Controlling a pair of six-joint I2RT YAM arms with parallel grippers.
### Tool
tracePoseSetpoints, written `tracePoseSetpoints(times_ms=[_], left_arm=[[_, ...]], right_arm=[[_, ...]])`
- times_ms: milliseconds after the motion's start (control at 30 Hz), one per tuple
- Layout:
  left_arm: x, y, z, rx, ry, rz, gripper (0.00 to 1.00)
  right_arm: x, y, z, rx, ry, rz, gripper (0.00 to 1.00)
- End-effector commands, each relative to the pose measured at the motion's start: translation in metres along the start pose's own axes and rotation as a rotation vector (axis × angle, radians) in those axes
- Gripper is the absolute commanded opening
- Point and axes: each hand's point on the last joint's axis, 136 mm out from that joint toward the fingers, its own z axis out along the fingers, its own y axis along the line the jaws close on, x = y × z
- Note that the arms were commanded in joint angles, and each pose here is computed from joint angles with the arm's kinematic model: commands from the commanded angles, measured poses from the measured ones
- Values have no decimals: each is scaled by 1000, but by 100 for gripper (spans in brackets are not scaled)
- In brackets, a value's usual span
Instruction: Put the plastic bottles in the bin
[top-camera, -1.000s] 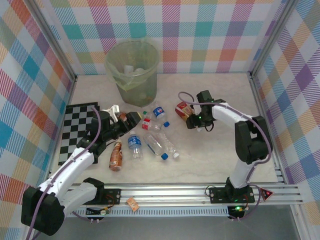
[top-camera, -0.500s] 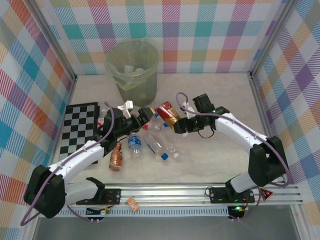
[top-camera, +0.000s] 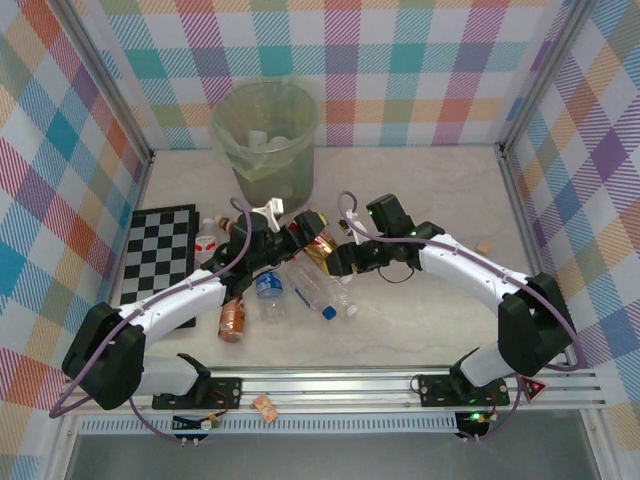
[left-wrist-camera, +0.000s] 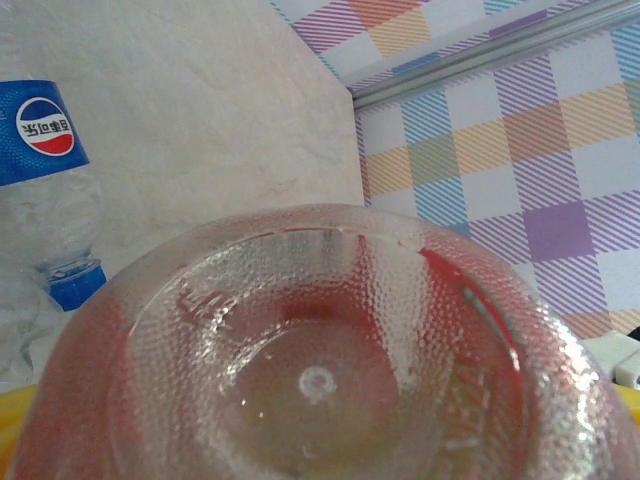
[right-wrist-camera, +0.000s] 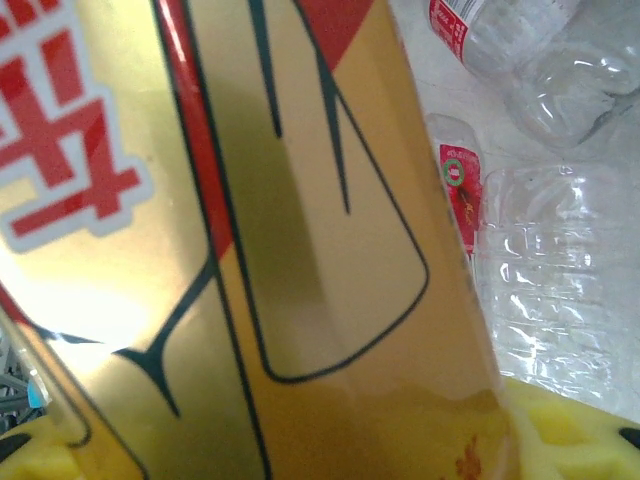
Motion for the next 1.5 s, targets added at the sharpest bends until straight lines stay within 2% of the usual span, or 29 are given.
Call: tracePoseSetpoints(times_ms=[0, 233, 367, 567, 767, 900, 1033, 1133, 1333, 1467], left_arm=[[-9, -19, 1, 48, -33, 22, 90], [-8, -17, 3, 44, -30, 18, 70], [-8, -16, 5, 42, -31, 13, 68], [-10, -14, 5, 27, -33, 27, 66], [-18, -15, 3, 24, -36, 38, 66], [-33, -26, -3, 12, -38, 96, 66], [-64, -53, -18, 9, -69, 198, 65], [-102, -80, -34, 32, -120, 257, 63], [-180, -140, -70, 77, -273, 380, 59], [-232, -156, -84, 82, -399, 412, 53]], right_arm=[[-2, 6, 1, -21, -16, -14, 57], [0, 2, 4, -9, -10, -6, 59], [-1, 2, 2, -4, -12, -10, 66], [-4, 6, -9, 33, -21, -39, 87], [-4, 2, -33, 128, -58, -67, 94], [-1, -9, -58, 207, -114, -49, 97], [9, -29, -70, 278, -130, -1, 97], [19, -43, -71, 313, -119, 46, 97], [34, -59, -70, 372, -92, 94, 97], [40, -63, -70, 388, -87, 114, 96]])
